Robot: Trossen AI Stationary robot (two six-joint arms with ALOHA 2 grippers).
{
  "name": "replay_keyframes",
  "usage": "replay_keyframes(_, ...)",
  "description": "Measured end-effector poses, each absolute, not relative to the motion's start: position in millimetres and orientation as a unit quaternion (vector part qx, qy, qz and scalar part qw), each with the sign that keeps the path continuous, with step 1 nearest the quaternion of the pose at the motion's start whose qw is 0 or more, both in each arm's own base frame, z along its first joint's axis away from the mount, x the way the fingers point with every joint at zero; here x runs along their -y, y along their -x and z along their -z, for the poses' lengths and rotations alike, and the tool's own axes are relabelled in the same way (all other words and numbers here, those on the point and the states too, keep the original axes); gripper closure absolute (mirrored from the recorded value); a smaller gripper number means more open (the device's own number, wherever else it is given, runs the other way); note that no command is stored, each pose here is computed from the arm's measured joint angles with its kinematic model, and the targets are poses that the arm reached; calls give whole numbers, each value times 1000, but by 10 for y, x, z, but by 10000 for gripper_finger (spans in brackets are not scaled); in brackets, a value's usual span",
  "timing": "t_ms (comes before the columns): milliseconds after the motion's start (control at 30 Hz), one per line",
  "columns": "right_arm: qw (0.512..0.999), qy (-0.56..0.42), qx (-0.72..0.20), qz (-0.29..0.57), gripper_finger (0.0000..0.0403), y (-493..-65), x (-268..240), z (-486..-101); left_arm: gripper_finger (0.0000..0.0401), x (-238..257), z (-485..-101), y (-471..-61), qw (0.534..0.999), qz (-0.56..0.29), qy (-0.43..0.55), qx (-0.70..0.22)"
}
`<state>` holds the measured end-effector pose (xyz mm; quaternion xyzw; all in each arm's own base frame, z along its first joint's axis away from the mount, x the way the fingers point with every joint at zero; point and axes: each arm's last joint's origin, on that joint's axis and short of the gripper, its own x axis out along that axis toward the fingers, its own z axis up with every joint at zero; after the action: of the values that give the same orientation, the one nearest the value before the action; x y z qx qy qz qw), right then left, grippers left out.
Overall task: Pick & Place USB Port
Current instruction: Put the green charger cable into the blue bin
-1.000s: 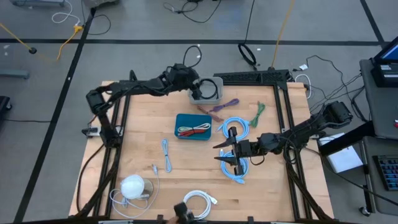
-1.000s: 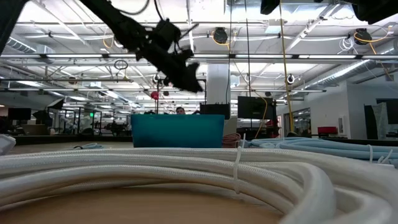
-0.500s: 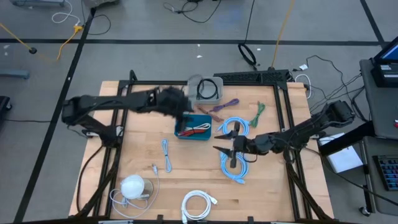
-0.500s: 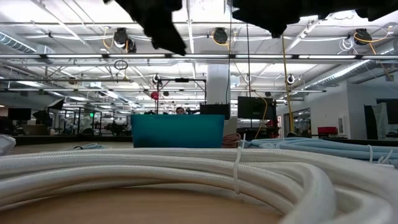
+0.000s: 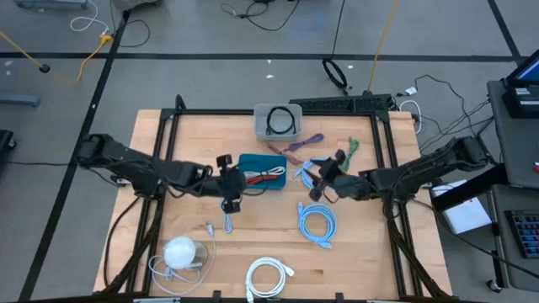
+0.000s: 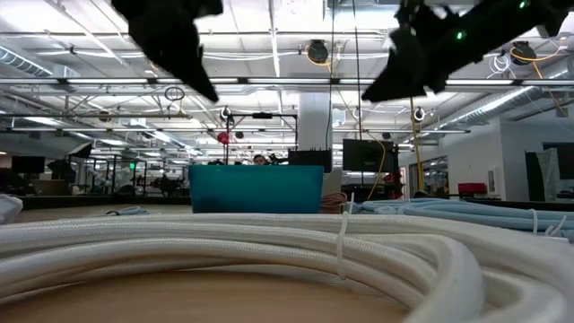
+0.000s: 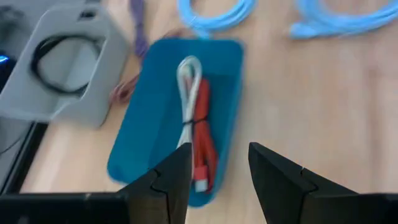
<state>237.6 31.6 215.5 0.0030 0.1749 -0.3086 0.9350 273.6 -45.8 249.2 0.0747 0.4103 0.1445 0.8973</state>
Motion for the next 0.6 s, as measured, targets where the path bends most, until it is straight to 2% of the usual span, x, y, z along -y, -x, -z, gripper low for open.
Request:
replay_keyframes(233, 893, -54, -229, 384, 234, -2275, -96, -1993, 240, 387, -2212, -2652, 887, -259, -81, -373)
replay_keyframes(333, 867, -50, -242, 433, 234, -2208, -15, -1942, 240, 363, -2293, -2629, 889, -290, -80, -345)
replay_keyframes(600, 785, -73, -315, 529, 234, -1980, 312, -1799, 240, 372, -2507, -2535, 902, -308, -76, -293)
